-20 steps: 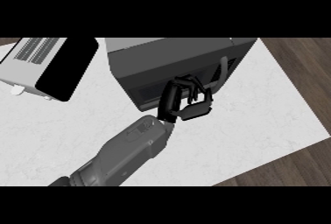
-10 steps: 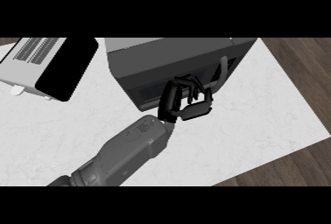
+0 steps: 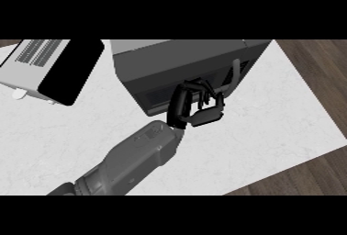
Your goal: Pick up the milk, place it into the microwave and close the microwave
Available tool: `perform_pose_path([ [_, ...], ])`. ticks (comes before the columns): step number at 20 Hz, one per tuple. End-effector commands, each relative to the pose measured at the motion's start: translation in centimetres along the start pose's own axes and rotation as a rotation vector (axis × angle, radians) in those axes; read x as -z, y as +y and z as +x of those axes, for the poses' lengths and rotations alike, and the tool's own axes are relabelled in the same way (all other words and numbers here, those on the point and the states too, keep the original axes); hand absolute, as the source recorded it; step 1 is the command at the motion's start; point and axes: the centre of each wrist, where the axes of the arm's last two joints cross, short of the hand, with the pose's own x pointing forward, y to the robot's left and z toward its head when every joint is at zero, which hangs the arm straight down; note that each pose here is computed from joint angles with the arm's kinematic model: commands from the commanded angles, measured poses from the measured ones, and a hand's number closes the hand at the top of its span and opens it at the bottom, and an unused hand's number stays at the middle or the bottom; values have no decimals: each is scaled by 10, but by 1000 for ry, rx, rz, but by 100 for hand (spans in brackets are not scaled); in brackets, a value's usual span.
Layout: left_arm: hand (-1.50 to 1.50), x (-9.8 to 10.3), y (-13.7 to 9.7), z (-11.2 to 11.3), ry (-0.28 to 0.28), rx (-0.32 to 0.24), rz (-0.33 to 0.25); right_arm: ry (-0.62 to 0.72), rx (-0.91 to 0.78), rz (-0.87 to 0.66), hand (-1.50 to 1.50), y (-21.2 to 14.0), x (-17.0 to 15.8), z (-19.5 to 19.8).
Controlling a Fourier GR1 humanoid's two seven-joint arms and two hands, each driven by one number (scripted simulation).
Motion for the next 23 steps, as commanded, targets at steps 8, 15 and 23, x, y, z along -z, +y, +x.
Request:
perform_pose_path([
  [8,150,28,3,12,-27,17,32,-19,60,-25,-150,-13,0,-5],
  [15,150,29,-1,14,-38,8,21,-20,76,-36,-150,-22,5,-4],
  [23,150,31,-2,15,-44,0,28,-25,78,-42,-150,-31,12,0],
])
